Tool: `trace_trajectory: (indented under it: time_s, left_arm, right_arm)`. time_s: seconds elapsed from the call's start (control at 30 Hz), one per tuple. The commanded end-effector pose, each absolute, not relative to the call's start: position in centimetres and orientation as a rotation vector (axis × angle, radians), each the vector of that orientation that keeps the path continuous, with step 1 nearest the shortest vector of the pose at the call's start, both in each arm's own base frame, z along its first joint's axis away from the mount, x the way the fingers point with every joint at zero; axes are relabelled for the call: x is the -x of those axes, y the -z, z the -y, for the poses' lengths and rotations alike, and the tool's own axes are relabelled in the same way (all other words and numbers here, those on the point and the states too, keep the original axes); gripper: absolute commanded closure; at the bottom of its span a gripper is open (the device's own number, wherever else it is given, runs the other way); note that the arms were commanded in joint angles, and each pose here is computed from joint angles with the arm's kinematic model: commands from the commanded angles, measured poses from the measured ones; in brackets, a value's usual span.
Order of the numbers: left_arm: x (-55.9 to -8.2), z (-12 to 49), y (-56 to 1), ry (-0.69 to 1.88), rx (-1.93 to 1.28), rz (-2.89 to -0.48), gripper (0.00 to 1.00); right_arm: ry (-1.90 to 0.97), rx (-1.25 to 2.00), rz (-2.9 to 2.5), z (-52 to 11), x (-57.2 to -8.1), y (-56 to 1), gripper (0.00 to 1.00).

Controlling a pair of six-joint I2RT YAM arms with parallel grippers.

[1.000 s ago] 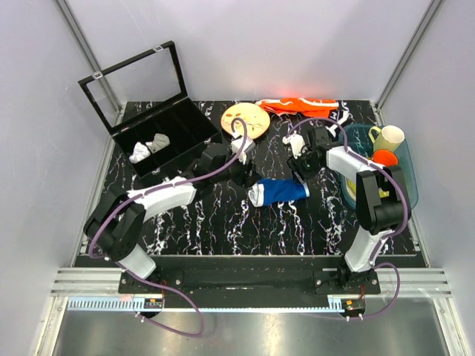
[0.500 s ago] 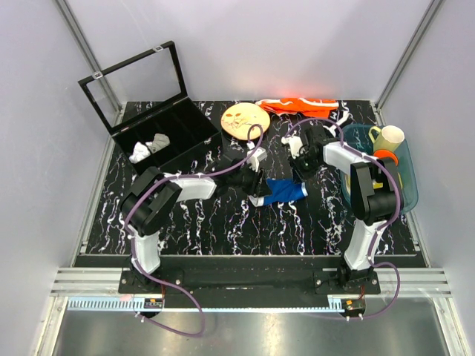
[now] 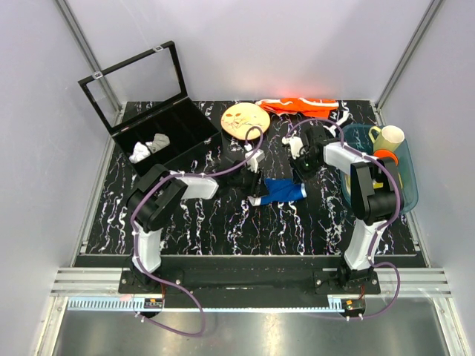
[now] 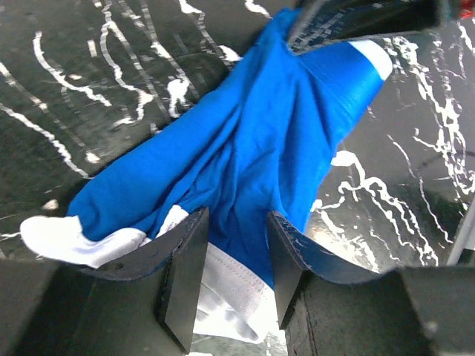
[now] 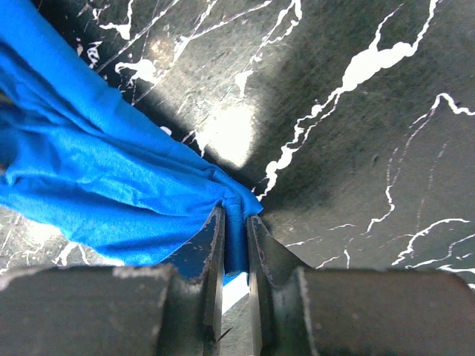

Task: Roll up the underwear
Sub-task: Fold the underwear at the center of the board, then roll the underwear to the center of the board.

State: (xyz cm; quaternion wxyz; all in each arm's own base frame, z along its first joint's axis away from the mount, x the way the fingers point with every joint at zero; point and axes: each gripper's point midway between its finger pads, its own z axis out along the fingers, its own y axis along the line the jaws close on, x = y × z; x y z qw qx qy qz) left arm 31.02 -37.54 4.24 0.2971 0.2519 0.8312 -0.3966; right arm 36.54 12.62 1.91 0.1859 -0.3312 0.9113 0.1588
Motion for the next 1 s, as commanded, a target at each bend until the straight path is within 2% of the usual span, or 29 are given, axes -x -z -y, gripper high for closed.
trace_trajectory:
  time_s: [0.0,0.37,0.53,0.6,0.73,0.83,0.97]
  left_arm:
    - [-34.9,34.9,-2.7,0.854,-0.573,-2.251,0.56]
    - [-38.1,33.6,-3.0,0.712,-0.592,-2.278,0.55]
    - [-38.1,33.9,-3.3,0.736,-0.610,-2.274,0.55]
    - [-38.3,34.0,-4.7,0.753,-0.604,-2.225,0.54]
    - [-38.5,33.6,-9.5,0.742,-0.604,-2.105,0.46]
    - [-38.6,33.0,-12.0,0.716,-0.609,-2.048,0.42]
    - [-38.4,31.8,-16.8,0.691,-0.598,-1.949,0.36]
  right_arm:
    - [-0.518,0.910,-2.679,-12.3,-33.0,-0.8,0.82]
    - [-0.655,0.875,-2.765,-12.6,-27.8,-1.5,0.82]
    - [-0.747,0.873,-2.736,-13.4,-26.2,-3.3,0.76]
    - [-0.740,0.876,-2.696,-13.6,-26.5,-4.5,0.71]
    - [-0.675,0.880,-2.635,-13.4,-27.8,-6.5,0.61]
    - [-0.607,0.886,-2.599,-12.9,-29.0,-7.9,0.56]
    - [-0.507,0.909,-2.528,-12.4,-30.9,-10.1,0.55]
